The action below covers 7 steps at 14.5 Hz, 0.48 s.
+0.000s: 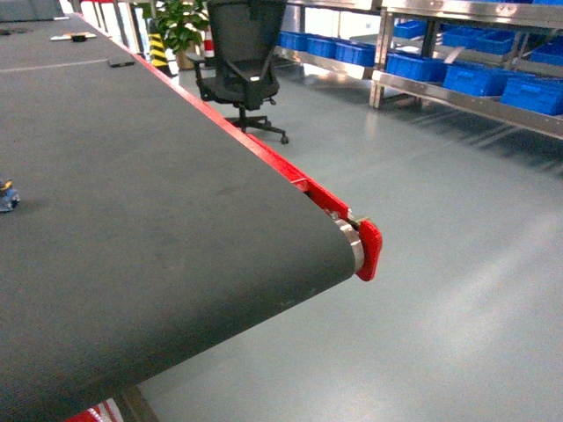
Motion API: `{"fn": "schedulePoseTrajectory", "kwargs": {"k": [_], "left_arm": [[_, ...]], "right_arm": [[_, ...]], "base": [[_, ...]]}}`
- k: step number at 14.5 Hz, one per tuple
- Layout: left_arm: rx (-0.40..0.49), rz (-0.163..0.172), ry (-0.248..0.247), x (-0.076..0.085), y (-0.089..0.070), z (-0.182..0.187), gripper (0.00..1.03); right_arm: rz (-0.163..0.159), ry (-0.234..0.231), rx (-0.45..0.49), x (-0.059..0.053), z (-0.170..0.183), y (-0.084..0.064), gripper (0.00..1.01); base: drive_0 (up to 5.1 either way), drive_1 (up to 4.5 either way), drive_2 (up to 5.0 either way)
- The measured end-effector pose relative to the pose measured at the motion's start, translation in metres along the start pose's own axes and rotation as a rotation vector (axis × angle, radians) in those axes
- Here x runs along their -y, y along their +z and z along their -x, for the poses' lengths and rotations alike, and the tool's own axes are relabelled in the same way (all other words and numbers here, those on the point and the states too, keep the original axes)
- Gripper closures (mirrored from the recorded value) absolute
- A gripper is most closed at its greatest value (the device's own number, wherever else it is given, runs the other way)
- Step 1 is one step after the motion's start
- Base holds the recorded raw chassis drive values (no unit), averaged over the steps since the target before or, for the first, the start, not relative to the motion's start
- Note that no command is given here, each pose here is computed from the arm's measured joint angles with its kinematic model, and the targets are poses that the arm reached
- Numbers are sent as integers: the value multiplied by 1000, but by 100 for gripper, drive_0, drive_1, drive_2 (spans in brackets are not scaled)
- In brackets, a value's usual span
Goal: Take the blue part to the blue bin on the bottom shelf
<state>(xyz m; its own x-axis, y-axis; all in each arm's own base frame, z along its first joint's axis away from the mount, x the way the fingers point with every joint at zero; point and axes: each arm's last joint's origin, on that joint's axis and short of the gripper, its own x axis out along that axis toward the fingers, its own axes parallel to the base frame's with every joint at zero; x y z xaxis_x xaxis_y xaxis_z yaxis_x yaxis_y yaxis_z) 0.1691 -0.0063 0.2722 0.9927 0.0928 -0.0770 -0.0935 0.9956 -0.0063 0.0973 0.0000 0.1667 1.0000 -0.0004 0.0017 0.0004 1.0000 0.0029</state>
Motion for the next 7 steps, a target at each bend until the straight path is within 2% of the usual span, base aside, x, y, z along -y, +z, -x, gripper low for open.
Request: {"fn": "schedulePoseTrajectory", "kwargs": {"k": [7], "left_arm": [[0, 0, 0, 0, 0, 0, 60]], "right_arm": [[0, 0, -1, 0, 0, 0, 3]], "base": [[-163, -163, -163]]}}
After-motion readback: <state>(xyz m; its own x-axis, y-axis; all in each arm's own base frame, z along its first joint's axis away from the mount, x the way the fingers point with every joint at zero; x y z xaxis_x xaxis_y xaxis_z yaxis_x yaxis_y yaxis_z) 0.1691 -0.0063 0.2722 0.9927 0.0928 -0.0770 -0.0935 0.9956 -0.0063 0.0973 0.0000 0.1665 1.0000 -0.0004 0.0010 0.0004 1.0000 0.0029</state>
